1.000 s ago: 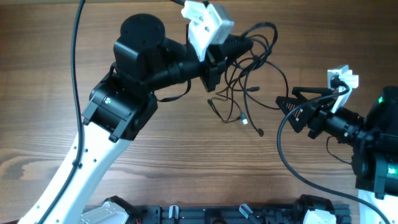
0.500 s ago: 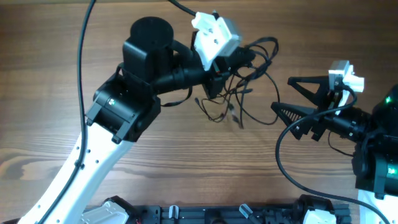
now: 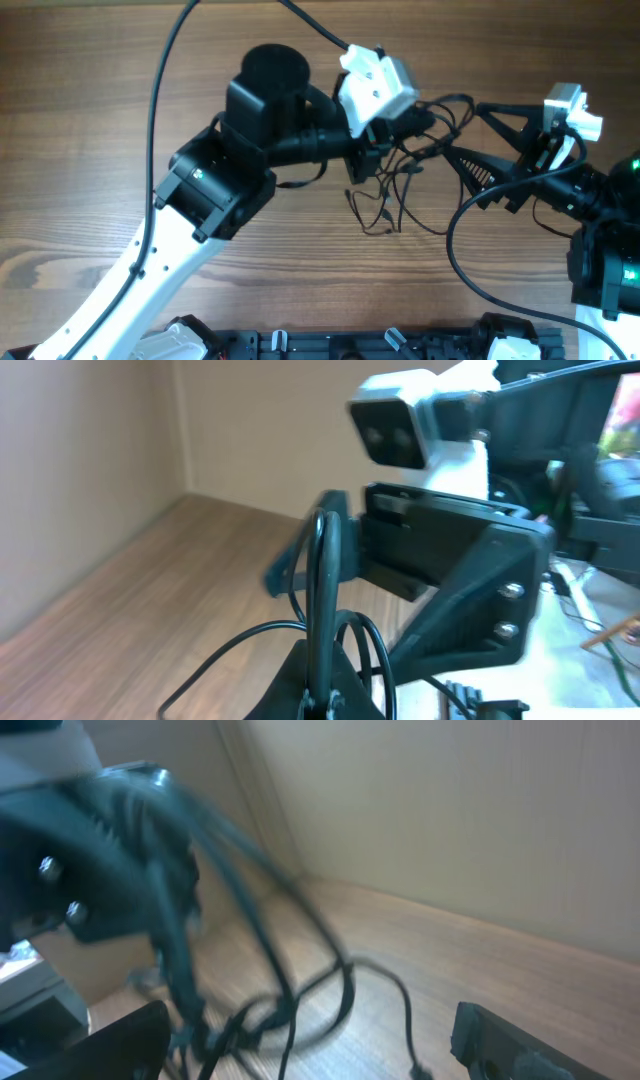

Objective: Untangle cables

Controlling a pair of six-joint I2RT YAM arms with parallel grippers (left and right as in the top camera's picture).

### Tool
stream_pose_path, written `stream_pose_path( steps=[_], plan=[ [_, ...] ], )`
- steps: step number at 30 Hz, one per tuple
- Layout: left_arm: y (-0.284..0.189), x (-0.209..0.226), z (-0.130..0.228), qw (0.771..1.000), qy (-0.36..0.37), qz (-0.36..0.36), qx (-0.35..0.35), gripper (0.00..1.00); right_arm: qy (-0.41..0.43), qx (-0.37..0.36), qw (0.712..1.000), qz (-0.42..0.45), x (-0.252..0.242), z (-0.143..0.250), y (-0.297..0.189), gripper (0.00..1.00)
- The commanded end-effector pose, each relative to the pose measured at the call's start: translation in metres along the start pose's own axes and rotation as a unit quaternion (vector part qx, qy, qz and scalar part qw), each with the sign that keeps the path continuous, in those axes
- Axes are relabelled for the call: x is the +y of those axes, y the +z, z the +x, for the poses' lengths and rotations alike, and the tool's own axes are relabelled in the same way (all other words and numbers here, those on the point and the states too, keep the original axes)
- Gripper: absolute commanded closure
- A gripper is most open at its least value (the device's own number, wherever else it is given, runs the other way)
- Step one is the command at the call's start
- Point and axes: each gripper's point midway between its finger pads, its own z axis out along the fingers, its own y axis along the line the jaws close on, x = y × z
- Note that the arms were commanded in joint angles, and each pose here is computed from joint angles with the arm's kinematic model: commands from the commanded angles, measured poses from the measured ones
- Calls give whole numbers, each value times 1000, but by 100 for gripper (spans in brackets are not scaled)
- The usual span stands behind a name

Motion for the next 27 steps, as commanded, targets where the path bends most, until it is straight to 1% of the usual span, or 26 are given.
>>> stream_pose_path(
  steps=[1,3,5,6,7,8,9,10,11,13,14,16,17,18,19,21,27],
  plan=[
    [8,-25,-5,999,19,39,-3,96,5,-7,1000,5,2,-4,-1,10],
    [11,-35,-4,998,42,51,-1,96,1,-6,1000,-3,5,-4,-1,20],
    [13,-38,-3,998,43,55,-1,96,-1,-6,1000,-10,7,-4,-1,30],
    [13,-38,-3,998,43,54,0,96,-1,-6,1000,-10,7,-4,-1,40],
    [14,-36,-2,998,41,52,2,96,-1,-6,1000,-10,7,-4,-1,60],
    [15,-35,-1,998,40,49,4,96,-1,-6,1000,-10,7,-4,-1,75],
    [16,-33,1,998,38,44,7,96,0,-6,1000,-10,7,-4,-1,92],
    [17,-32,3,998,36,44,9,95,1,-5,1000,-10,7,-4,-1,96],
    [19,-31,4,998,35,43,12,81,1,-5,1000,-10,7,-4,-1,96],
    [22,-26,7,999,32,35,16,56,2,-5,1000,-9,7,-4,-1,96],
    [22,-26,7,999,32,35,16,41,3,-5,1000,-9,7,-3,-1,96],
    [22,-26,7,999,32,35,16,22,9,-3,1000,-4,5,-2,-1,96],
    [22,-26,7,999,32,35,16,11,10,-2,1000,-3,4,-1,-1,96],
    [22,-26,8,999,31,35,18,3,12,-2,1000,-3,4,-2,-1,96],
    [22,-26,10,999,29,36,20,0,12,-2,1000,-3,4,-2,-1,96],
    [21,-27,13,999,25,36,27,0,18,-3,1000,1,3,-2,-1,96],
    [20,-29,28,998,2,40,56,0,50,-12,997,49,-14,-4,-2,96]
  ],
)
